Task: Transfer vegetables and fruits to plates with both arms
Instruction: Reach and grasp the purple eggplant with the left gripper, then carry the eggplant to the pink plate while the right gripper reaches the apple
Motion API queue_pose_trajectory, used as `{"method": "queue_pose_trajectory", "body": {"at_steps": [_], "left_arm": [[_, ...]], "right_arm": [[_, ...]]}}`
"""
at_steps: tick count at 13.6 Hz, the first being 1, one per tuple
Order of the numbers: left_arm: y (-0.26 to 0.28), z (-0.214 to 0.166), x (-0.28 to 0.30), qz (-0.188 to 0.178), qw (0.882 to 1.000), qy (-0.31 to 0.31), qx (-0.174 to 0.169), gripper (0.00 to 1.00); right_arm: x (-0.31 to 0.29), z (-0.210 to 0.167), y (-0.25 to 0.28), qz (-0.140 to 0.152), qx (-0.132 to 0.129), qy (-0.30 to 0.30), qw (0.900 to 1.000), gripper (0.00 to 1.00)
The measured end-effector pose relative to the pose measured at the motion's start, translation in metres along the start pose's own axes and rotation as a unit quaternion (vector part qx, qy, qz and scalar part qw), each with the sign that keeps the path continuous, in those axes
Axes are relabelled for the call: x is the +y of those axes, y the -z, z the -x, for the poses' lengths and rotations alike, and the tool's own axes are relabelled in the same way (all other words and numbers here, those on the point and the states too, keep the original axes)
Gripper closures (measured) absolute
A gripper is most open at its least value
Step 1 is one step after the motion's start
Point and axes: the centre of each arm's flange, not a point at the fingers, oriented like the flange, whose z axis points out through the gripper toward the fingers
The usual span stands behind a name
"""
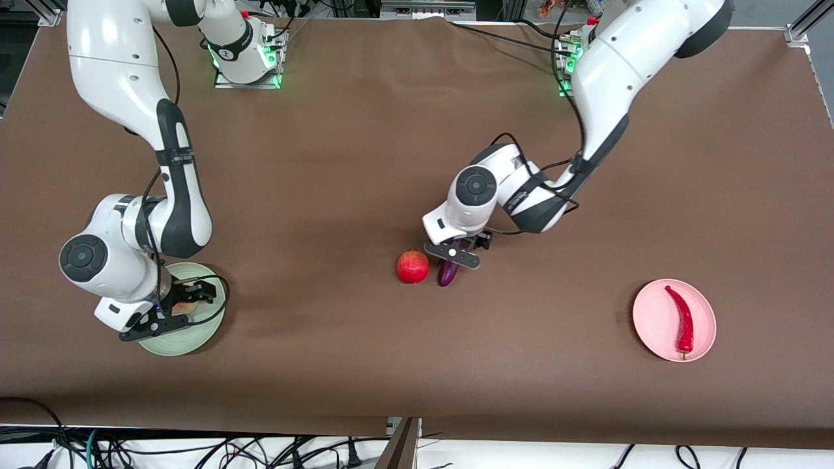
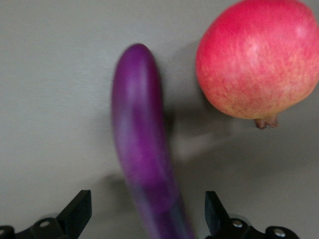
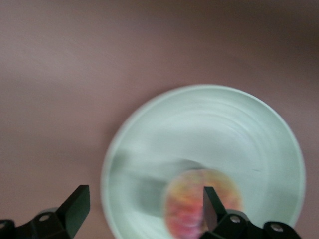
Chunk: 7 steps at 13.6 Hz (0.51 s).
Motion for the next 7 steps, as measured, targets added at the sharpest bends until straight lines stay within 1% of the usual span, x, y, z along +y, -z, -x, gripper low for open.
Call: {"method": "queue_pose_trajectory", "body": {"at_steps": [1, 2, 3, 5, 7], "left_arm": [[-0.010, 0.001, 0.003, -0.001, 1.000, -0.001, 0.000, 0.00], [-0.018, 0.003, 0.003, -0.002, 1.000, -0.001, -0.003, 0.09], [-0.022, 0.003, 0.001, -0.002, 1.000, 0.000, -0.006, 0.22], [-0.020, 0.000, -0.005, -0.003, 1.000, 0.005, -0.003, 0.43], [-0.014, -0.002, -0.015, -0.012, 1.000, 0.011, -0.011, 0.61]], "right_arm": [[-0.016, -0.004, 0.004, -0.019, 0.006, -0.012, 1.000, 0.00], [-0.037, -0.007, 0.005, -0.033, 0.010, -0.026, 0.999, 0.00], [-0.059, -0.010, 0.006, -0.043, 0.011, -0.043, 0.998, 0.00], [-0.101, -0.014, 0.007, -0.062, 0.011, -0.080, 0.995, 0.00], [-0.138, -0.016, 0.008, -0.087, 0.011, -0.104, 0.991, 0.00]]}}
